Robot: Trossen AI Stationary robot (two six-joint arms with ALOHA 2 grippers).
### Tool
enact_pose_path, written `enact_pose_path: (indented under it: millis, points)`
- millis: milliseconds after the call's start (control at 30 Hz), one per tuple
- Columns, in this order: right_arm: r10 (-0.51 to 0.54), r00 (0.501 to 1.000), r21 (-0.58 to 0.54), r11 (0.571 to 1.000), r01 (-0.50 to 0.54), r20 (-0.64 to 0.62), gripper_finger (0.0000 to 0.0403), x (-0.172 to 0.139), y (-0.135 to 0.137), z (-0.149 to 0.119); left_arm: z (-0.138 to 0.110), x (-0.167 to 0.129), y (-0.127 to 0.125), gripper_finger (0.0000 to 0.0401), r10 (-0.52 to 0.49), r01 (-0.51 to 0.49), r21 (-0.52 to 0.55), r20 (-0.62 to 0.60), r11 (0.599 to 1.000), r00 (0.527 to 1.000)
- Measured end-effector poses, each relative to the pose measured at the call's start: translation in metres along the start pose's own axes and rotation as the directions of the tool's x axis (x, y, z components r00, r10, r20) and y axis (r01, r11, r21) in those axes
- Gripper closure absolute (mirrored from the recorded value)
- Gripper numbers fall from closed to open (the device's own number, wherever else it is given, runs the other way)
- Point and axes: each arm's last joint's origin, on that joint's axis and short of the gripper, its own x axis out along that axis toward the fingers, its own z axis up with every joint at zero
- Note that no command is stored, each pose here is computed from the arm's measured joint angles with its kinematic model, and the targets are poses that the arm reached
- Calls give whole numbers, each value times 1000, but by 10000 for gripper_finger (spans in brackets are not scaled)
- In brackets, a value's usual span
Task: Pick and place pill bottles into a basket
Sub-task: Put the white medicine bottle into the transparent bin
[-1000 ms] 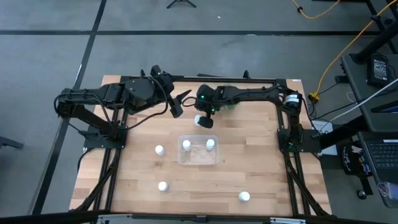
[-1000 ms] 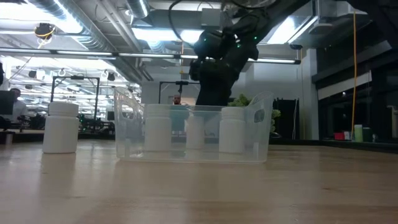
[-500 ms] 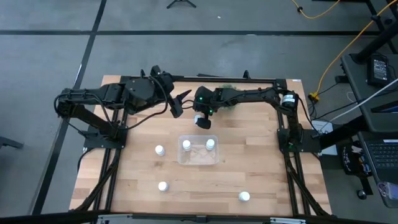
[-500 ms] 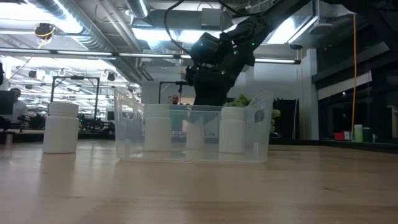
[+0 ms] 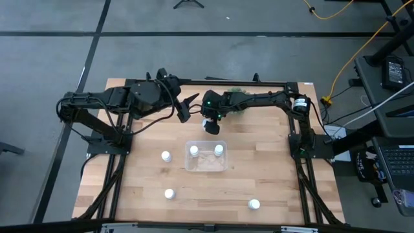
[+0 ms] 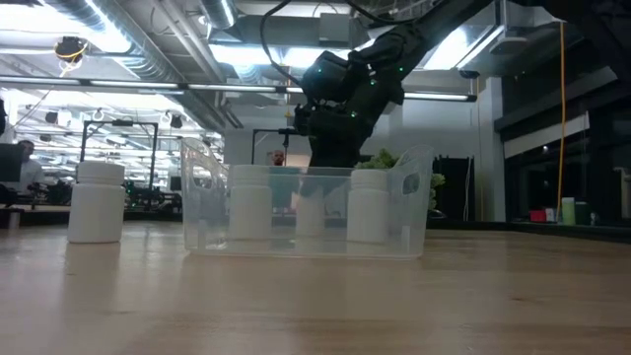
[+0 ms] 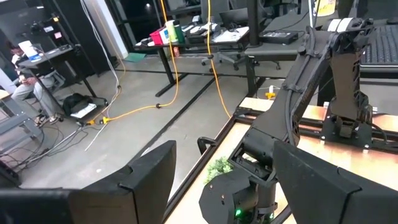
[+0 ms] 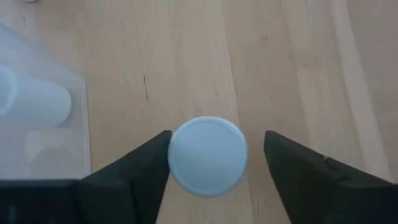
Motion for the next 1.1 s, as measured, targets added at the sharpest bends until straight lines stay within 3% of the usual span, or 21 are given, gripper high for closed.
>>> enact_pose_path:
  millis: [267, 767, 867, 1100]
  points:
    - [0, 1000, -3, 1000, 0, 7, 250, -1, 0, 1, 0, 0, 0, 142, 3, -3, 2, -1, 1000, 1000]
    - [12, 1000, -52, 999, -12, 11, 250, -7, 15, 3, -1, 0, 0, 142, 16, -16, 34, -4, 999, 1000]
    - [9, 998, -84, 996, -4, 58, 250, -22, 23, 10, -1, 0, 1, 142, 35, -35, 42, -6, 998, 999]
    - [-95, 977, -166, 978, 128, 192, 250, -80, 41, 24, -1, 0, 3, 142, 88, -87, 83, -7, 993, 996]
